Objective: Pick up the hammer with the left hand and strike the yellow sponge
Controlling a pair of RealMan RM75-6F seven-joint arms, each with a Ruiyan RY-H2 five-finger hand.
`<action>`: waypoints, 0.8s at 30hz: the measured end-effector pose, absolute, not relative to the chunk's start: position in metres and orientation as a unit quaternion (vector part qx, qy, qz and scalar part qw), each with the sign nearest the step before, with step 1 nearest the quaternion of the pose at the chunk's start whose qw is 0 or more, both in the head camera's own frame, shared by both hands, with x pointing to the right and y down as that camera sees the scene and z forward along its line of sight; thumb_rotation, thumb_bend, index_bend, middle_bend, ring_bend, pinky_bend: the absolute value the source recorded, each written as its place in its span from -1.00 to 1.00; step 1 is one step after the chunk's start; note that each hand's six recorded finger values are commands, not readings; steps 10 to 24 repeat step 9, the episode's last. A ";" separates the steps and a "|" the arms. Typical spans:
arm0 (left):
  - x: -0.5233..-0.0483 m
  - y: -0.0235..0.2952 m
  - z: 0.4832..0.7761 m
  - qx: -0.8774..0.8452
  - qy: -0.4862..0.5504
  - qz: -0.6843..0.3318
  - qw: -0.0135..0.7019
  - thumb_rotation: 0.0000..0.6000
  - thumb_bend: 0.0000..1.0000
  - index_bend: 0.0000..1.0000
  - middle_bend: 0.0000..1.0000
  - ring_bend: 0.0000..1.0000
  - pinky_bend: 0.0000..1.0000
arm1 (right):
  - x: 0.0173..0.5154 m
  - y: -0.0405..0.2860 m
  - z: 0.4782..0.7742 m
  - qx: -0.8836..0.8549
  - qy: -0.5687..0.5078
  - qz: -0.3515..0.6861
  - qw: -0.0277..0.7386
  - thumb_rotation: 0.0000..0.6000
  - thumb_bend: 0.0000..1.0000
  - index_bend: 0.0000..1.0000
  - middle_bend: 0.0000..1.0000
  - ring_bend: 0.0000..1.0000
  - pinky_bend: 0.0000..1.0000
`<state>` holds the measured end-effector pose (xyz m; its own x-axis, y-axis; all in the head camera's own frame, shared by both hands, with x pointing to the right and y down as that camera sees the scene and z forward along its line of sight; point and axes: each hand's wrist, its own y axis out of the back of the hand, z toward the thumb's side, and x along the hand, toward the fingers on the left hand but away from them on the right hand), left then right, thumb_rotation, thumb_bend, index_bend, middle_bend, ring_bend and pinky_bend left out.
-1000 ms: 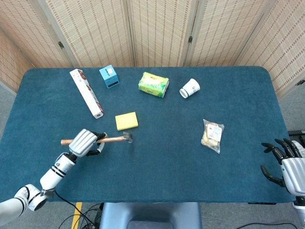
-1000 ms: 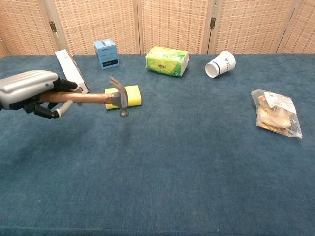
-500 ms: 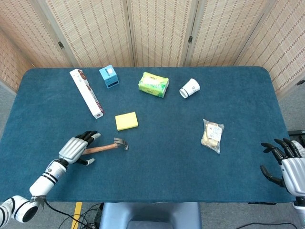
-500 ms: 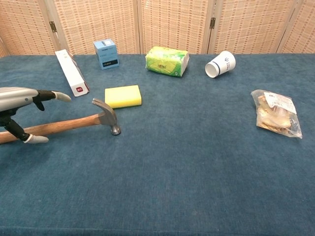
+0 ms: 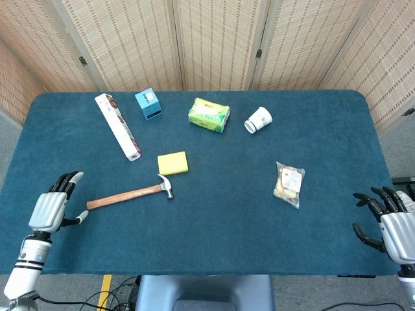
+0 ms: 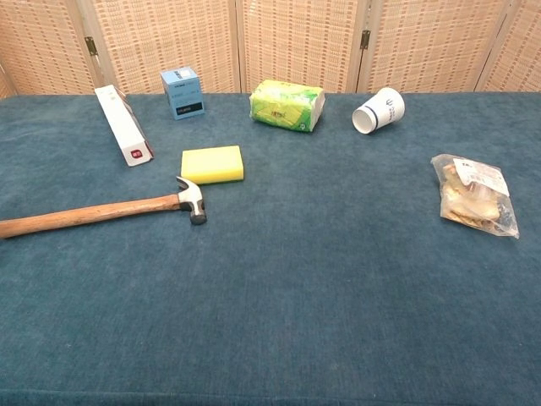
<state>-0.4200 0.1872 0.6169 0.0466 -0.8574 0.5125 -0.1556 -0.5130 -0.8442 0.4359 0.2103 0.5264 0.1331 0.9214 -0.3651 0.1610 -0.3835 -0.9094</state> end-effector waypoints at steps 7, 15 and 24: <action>-0.446 0.215 0.594 -0.596 0.411 -0.608 0.327 1.00 -0.46 -0.68 -0.69 -0.78 -0.48 | 0.435 0.208 0.530 -0.658 -0.408 0.514 0.369 1.00 -0.53 -0.49 -0.19 -0.68 -0.74; -0.449 0.224 0.589 -0.591 0.413 -0.613 0.324 1.00 -0.46 -0.67 -0.69 -0.78 -0.48 | 0.434 0.208 0.531 -0.659 -0.407 0.514 0.368 1.00 -0.53 -0.49 -0.19 -0.68 -0.74; -0.449 0.224 0.589 -0.591 0.413 -0.613 0.324 1.00 -0.46 -0.67 -0.69 -0.78 -0.48 | 0.434 0.208 0.531 -0.659 -0.407 0.514 0.368 1.00 -0.53 -0.49 -0.19 -0.68 -0.74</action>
